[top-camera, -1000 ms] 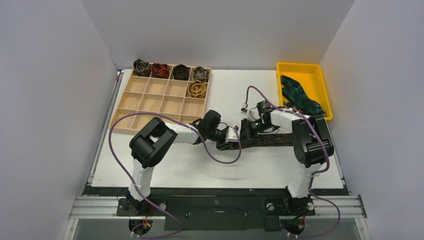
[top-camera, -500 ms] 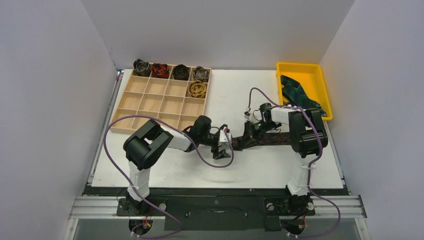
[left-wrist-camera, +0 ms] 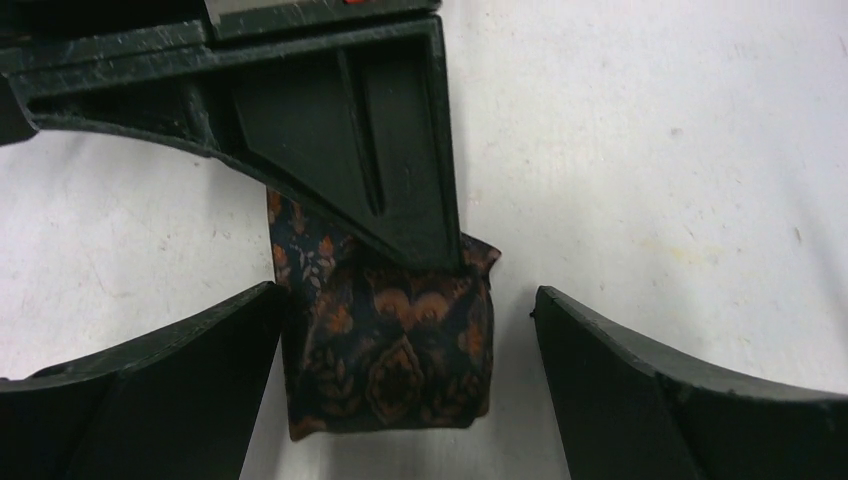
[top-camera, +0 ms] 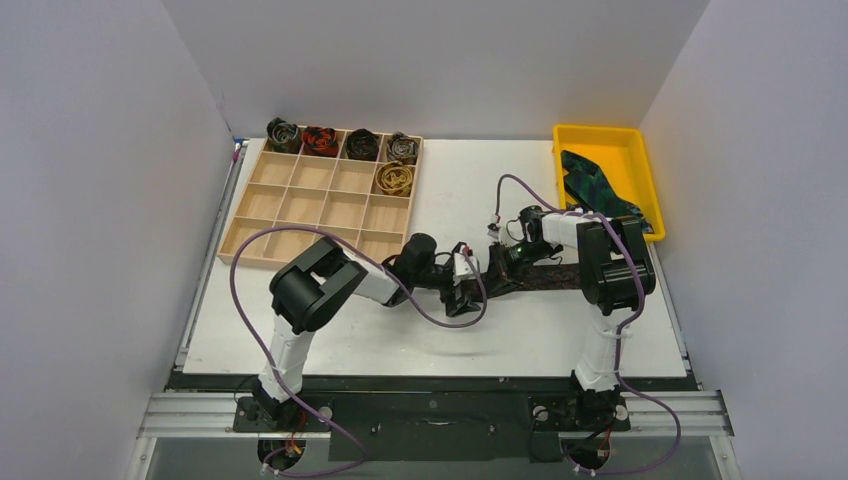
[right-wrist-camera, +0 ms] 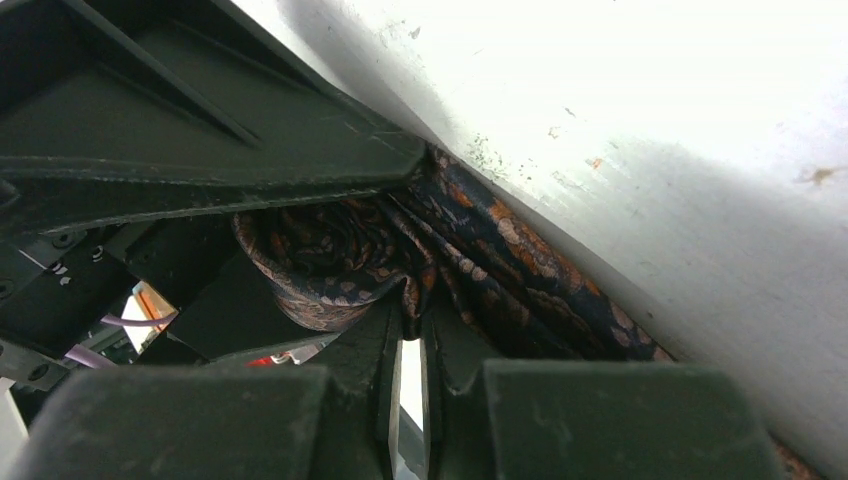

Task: Roll the ties
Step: Roll the tie at the center of the board.

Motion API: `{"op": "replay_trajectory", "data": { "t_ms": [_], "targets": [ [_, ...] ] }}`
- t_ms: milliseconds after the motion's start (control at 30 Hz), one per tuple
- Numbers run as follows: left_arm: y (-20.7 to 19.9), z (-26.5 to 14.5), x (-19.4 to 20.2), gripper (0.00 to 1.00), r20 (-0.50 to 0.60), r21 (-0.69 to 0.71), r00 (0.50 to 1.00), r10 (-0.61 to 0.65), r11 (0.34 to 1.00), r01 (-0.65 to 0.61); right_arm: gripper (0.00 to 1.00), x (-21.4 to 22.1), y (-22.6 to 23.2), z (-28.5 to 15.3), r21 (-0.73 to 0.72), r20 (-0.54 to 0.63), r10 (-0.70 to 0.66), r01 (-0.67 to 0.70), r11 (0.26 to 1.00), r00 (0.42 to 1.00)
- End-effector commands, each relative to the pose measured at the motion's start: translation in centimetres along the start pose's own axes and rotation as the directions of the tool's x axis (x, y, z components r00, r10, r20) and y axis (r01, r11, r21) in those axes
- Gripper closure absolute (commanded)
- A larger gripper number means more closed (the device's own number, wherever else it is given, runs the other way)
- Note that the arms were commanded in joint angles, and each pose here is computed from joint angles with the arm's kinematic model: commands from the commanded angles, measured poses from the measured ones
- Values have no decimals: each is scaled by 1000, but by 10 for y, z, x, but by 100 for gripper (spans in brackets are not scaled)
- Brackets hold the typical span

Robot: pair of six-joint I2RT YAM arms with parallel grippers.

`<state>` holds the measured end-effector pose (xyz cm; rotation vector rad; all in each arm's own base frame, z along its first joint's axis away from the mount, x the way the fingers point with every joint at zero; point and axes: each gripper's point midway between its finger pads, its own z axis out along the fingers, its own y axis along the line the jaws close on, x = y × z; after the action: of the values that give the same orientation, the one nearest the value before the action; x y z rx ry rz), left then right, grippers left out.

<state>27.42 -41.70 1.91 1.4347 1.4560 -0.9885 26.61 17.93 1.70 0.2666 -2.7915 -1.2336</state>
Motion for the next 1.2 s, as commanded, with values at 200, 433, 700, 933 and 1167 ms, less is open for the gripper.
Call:
{"op": "replay_trajectory", "data": {
  "t_ms": [200,433,700,933,1167],
  "targets": [
    [-29,2,76,37,-221,116,975,-31,992,57,100,3,-23,-7,185,-23,-147,149,971,989],
    [-64,-16,84,61,-257,258,966,-27,961,95,100,-3,9,-19,142,12,-199,195,970,980],
    [-45,-18,69,32,-224,176,973,-55,980,96,100,2,-13,-9,184,-53,-187,193,964,981],
    [-14,-20,11,20,-41,12,997,-73,997,73,100,12,-23,-1,192,-93,-162,178,965,982],
    [-15,-21,-24,20,49,17,999,5,1000,-6,100,10,-24,1,195,-91,-160,175,965,983]
  ]
}}
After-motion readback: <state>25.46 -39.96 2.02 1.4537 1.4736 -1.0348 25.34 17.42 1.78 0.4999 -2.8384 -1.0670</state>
